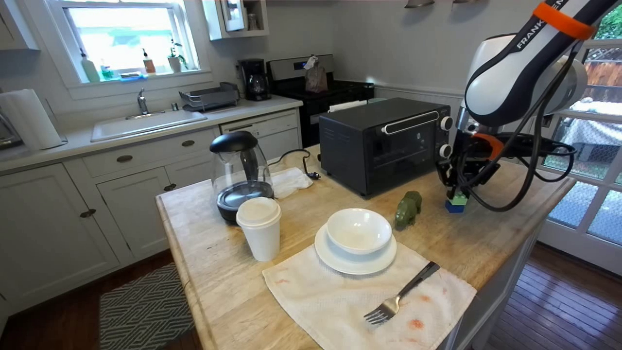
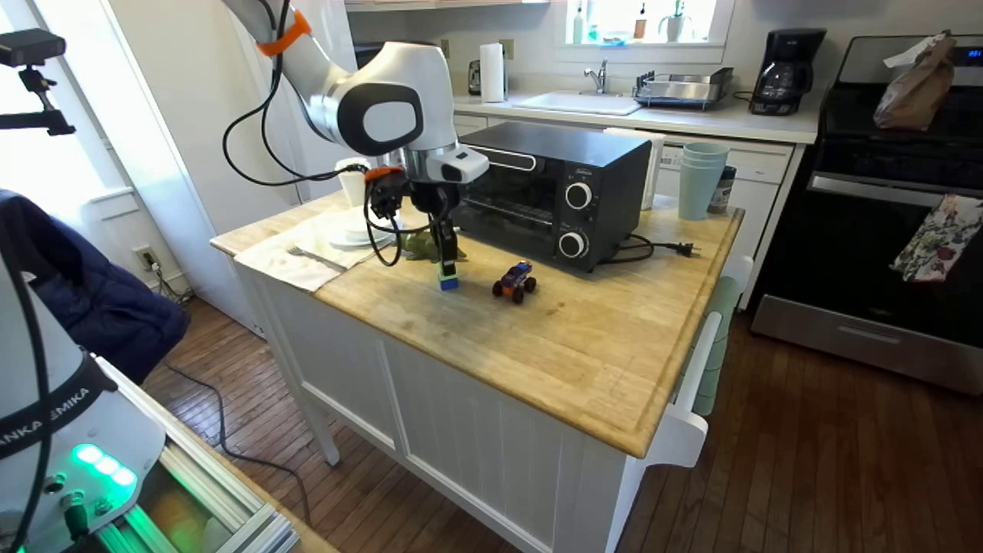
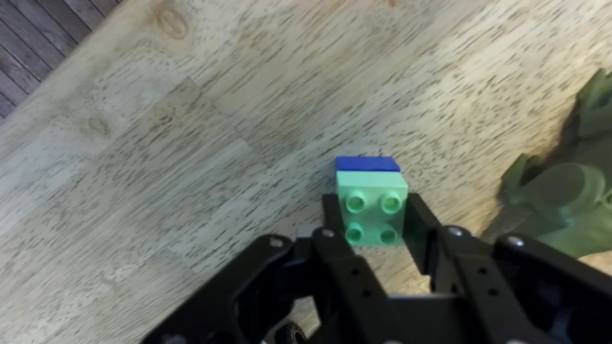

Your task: Pick up the lime green lego block and put it on the blue lego block

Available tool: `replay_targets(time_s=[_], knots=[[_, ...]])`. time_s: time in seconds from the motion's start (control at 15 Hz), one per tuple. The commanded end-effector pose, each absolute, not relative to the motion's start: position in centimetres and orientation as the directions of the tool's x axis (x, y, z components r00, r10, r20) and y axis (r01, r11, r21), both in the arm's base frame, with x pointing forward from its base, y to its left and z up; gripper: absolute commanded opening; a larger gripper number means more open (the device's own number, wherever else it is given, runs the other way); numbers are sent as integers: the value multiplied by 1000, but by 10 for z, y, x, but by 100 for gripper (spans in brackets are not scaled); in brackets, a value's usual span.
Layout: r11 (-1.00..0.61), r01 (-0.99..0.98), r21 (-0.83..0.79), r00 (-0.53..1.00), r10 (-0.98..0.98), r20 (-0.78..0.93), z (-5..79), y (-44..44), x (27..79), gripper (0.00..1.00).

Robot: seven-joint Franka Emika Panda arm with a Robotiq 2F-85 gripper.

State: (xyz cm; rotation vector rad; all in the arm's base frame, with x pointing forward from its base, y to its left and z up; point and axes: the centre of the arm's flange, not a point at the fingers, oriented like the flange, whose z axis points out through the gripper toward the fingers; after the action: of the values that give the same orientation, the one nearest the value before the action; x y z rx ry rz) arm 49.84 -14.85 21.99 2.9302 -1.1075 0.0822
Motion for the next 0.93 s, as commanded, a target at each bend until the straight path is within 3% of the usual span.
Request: replay_targets(time_s=[0.0, 0.33, 0.4, 0.47, 0.6, 0.87], knots=[[-761, -649, 19, 761, -648, 35, 208, -149, 497, 11], [-766, -643, 23, 766, -642, 23, 206, -150, 498, 11], [-766, -643, 24, 766, -642, 21, 206, -150, 498, 14], [-766, -643, 23, 766, -642, 20, 206, -150, 498, 60], [-766, -642, 22, 767, -642, 12, 206, -150, 497, 67], [-767, -641, 29, 767, -641, -3, 198, -150, 493, 95]])
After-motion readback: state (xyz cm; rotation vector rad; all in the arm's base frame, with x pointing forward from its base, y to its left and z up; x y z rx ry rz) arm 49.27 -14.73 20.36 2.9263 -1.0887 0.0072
